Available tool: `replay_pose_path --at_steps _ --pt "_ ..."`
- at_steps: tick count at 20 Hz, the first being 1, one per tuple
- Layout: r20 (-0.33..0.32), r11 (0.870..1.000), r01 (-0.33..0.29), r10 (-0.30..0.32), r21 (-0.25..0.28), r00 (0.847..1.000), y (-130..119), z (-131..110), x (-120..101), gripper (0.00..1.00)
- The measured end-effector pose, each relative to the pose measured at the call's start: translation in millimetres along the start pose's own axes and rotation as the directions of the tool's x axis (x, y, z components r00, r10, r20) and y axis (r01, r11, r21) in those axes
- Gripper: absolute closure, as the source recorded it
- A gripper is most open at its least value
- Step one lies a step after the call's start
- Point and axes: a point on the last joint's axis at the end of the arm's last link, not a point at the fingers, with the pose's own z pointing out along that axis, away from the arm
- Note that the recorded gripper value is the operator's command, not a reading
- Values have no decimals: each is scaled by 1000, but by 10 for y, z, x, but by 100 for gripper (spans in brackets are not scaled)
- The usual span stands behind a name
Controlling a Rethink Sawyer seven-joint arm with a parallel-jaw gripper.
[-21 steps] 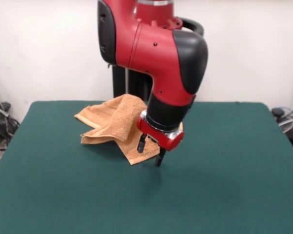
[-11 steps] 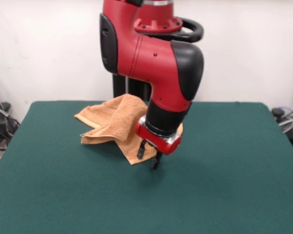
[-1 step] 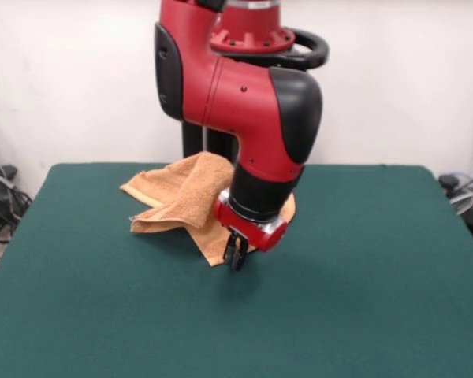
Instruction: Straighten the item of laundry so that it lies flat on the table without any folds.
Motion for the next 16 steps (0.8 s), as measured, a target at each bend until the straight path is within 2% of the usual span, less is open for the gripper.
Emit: replay_pose_path --at_steps 5,10,16 --pt "1 1000 -16 16 -2 1000 -66 -50 -57 100" --pt "-9 998 -57 57 4 998 -240 -224 -188 100" --pt "-27 996 -83 83 13 996 -371 -424 -225 100"
